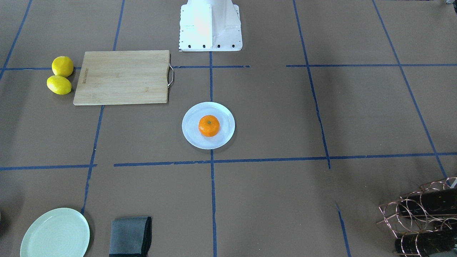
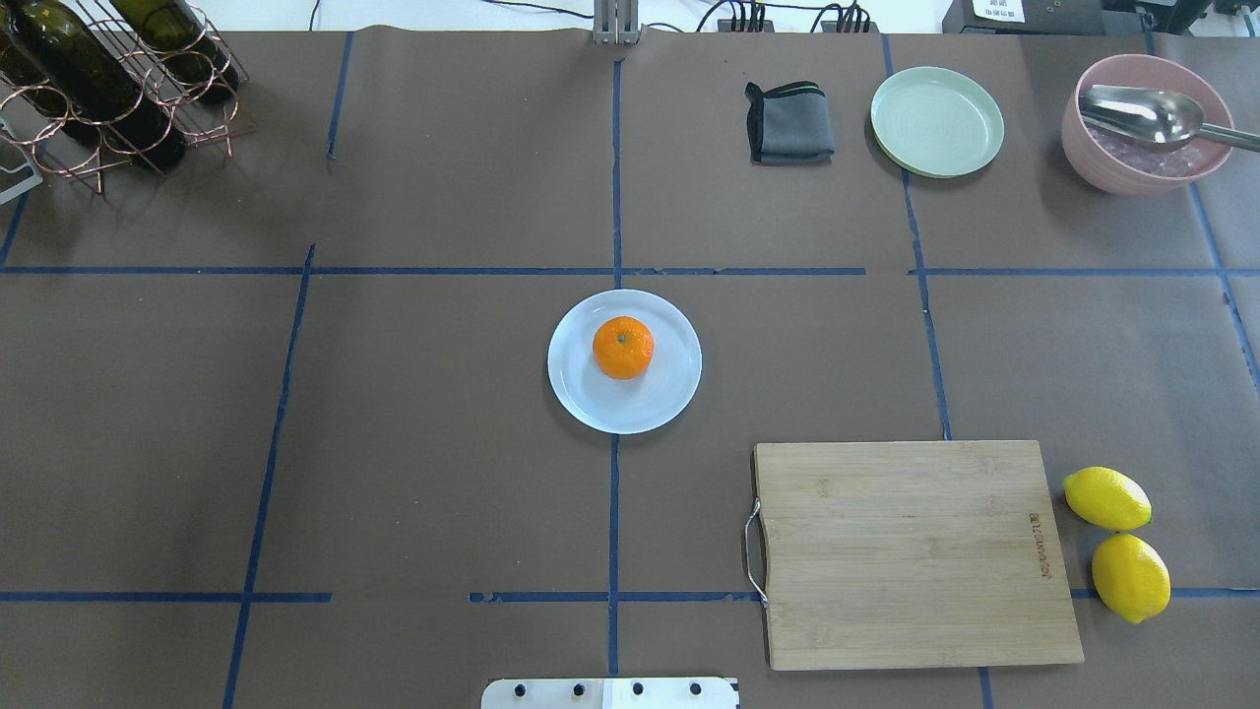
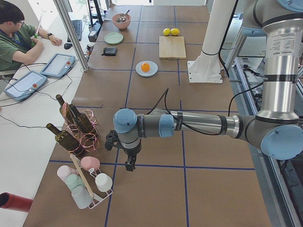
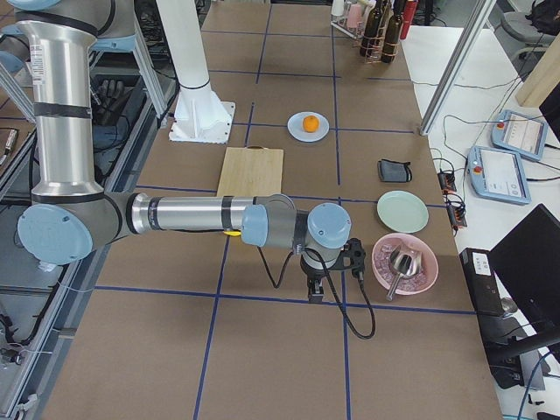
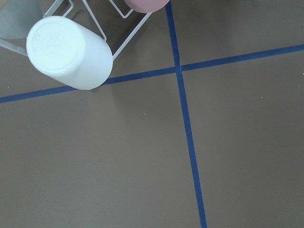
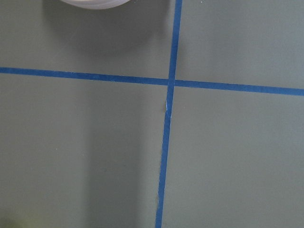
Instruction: Pick orange to plate
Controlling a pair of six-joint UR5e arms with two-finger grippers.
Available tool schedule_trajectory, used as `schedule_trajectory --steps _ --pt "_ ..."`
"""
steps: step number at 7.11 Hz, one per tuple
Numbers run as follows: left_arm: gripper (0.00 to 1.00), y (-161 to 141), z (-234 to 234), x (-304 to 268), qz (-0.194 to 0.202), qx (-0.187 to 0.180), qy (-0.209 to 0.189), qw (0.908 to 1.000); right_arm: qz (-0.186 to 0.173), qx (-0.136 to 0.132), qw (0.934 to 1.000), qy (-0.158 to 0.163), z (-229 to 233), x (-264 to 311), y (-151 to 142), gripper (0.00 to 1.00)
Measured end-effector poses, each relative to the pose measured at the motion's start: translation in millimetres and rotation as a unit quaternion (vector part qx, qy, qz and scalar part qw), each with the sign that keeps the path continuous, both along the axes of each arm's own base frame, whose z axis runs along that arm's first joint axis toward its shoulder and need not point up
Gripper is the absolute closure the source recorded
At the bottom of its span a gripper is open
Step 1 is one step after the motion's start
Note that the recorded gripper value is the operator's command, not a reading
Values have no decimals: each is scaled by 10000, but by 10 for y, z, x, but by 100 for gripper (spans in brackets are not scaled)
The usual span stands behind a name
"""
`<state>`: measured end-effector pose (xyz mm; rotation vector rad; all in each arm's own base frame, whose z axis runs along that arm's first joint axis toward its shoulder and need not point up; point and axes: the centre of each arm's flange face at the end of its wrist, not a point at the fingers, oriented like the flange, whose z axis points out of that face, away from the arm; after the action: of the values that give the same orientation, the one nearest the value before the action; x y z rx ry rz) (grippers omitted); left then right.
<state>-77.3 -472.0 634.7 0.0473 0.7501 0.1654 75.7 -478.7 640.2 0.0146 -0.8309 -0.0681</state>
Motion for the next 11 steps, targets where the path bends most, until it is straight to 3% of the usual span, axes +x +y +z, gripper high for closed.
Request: schedule_trajectory --steps 9,11 --pt "0 286 327 17 -172 -456 57 9988 393 -150 9991 9 149 121 -34 0" --pt "0 242 288 19 -204 -326 66 9992 423 -151 9990 4 135 135 -38 0"
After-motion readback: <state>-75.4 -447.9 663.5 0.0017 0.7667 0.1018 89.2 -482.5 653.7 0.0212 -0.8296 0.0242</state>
